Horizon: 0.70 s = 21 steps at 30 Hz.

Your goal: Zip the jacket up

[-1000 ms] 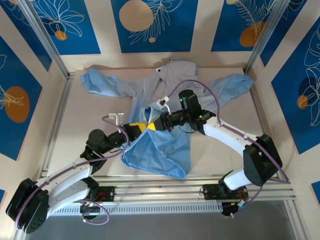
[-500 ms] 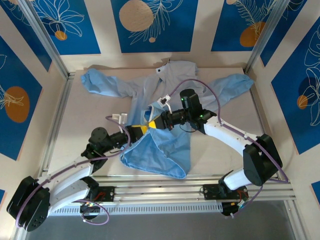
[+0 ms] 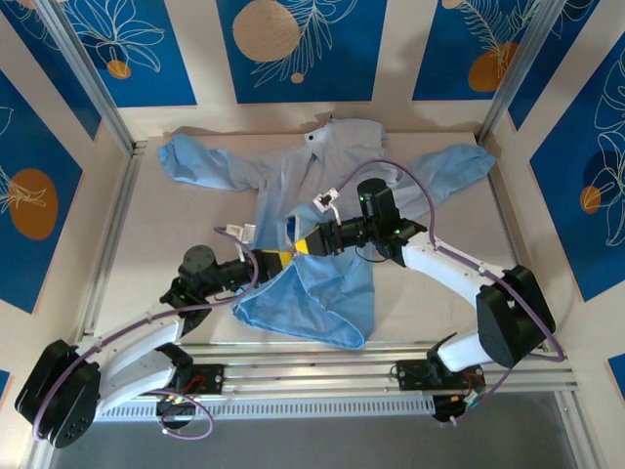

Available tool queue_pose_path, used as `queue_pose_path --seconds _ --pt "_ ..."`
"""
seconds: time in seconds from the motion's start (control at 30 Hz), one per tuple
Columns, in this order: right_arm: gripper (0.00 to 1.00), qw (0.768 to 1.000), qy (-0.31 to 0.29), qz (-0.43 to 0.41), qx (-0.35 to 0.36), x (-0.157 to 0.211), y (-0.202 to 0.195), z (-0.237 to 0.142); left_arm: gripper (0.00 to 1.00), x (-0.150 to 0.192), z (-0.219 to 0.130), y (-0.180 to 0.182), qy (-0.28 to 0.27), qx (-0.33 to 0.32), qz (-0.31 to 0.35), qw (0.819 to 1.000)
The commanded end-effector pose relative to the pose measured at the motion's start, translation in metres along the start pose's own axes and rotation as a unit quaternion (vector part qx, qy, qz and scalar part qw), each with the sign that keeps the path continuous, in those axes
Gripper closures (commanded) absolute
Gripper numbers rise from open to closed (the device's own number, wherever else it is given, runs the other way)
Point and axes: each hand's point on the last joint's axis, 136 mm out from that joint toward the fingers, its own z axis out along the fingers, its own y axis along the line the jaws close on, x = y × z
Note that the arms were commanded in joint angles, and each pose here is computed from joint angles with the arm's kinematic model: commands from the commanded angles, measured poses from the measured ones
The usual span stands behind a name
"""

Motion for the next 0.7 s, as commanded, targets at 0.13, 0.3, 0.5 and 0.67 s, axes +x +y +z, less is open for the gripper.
queue_pose_path --seconds 0.13,0.3,0.5,0.67 --pt "1.0 0.999 -0.029 -0.013 0.015 -0.006 0.001 -0.007 1.0 -0.007 0.004 -0.02 0.017 0.036 0.022 0.999" --pt "1.0 0.998 -0.043 -0.019 0.032 -0.006 -0.005 -0.011 1.0 -0.001 0.002 -0.02 0.04 0.043 0.012 0.998" --pt "1.0 0.999 -0.046 -0.015 0.017 -0.006 -0.002 -0.013 1.0 0.01 0.001 -0.015 0.067 0.037 0.002 0.997" --pt "1.0 0.999 -0.041 -0.009 0.002 -0.005 0.0 -0.013 1.0 0.019 0.001 -0.009 0.092 0.025 0.003 0.995"
